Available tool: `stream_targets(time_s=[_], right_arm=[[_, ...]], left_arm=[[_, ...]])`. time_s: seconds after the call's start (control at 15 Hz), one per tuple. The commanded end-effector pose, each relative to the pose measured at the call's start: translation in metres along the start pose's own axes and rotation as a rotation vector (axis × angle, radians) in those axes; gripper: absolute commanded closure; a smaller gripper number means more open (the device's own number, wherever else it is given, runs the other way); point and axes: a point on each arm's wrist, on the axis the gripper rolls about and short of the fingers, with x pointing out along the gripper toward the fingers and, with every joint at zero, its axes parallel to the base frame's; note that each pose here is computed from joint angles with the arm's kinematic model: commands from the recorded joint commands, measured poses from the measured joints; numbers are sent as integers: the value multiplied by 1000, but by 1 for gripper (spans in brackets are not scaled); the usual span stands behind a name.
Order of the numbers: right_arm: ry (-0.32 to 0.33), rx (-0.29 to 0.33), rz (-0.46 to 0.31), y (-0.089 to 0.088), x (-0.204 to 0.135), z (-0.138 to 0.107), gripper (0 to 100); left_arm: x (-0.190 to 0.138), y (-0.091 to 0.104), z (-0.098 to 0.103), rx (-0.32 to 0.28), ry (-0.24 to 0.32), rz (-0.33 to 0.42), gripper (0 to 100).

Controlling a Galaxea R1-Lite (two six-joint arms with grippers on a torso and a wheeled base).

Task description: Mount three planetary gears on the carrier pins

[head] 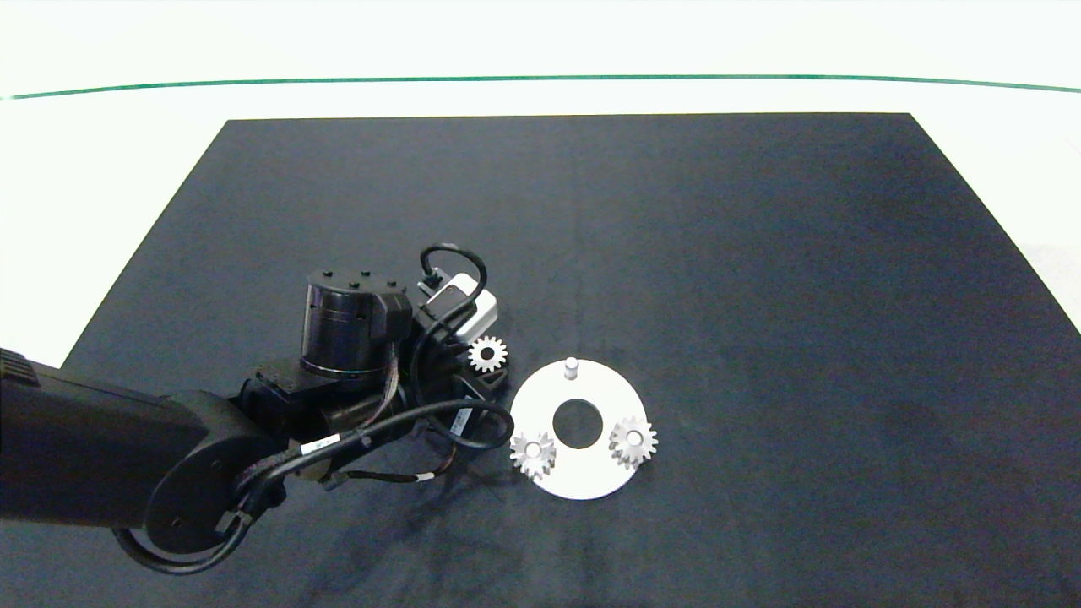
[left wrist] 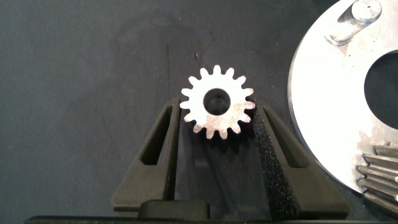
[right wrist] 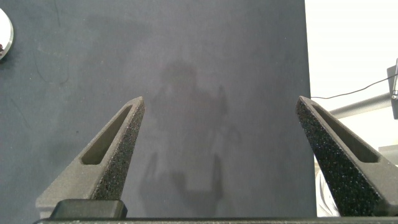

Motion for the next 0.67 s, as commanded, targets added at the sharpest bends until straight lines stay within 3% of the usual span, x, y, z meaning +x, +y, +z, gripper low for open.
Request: stream_targets(time_s=[0.07,0.67], right_arm=[[1,-1,-3,0,0,0,0],[-5,0,-3,-1,-1,2,0]], left_arm=[[1,-1,-3,3,10,-3,96],[-10,5,10,3,-44,15,99]])
